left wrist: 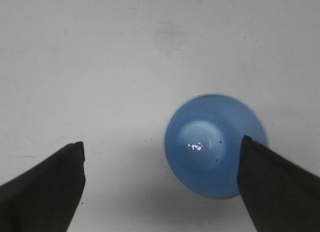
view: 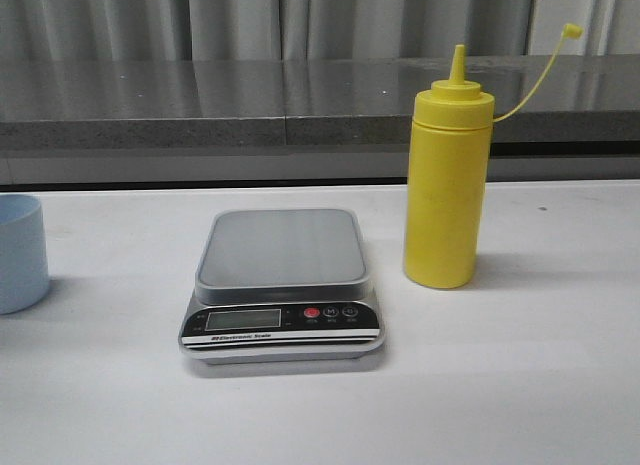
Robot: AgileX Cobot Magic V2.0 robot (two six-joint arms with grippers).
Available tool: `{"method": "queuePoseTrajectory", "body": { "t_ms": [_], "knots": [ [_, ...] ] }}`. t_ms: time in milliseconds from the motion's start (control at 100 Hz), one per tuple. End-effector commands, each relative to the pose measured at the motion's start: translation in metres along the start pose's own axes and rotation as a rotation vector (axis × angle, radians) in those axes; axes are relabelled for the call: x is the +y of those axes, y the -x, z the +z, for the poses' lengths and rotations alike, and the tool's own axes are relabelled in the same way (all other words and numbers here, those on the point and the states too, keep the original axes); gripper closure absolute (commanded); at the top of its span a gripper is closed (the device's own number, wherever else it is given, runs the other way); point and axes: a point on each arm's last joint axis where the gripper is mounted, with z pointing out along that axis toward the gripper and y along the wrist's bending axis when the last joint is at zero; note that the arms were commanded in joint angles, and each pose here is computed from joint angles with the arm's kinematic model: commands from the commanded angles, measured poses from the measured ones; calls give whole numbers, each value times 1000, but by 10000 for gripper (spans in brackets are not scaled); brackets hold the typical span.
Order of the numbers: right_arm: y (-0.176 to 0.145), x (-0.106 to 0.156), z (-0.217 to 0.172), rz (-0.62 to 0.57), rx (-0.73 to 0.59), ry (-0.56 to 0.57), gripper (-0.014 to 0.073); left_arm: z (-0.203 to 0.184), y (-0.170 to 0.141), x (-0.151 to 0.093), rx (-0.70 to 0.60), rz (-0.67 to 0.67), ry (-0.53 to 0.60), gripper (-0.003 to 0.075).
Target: Pour seasoning into cup on scale with both arms
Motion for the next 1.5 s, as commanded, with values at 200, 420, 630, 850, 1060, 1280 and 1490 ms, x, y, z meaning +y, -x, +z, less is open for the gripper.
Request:
{"method": "queuePoseTrajectory", "body": {
  "t_ms": [200, 420, 630, 850, 1060, 1280, 1490],
  "knots": [
    [16, 0, -3, -13, -123, -2, 664, 25, 13, 1, -41, -22, -3, 122],
    [16, 0, -3, -13, -123, -2, 664, 45, 8, 1, 16, -24, -4, 122],
    [16, 0, -3, -13, -123, -2, 664, 48, 8, 1, 18, -33, -9, 250],
    [16, 0, -3, -13, -123, -2, 664, 48, 11, 0, -9, -49, -15, 640],
    [16, 0, -3, -13, -123, -2, 664, 45, 16, 0, -13, -48, -17, 740],
    [16, 0, -3, -13, -123, -2, 664, 15, 39, -4, -30, -81, -62, 740],
    [16, 0, -3, -13, -123, -2, 664, -17, 60, -29, -47, -7, -159, 740]
  ]
}}
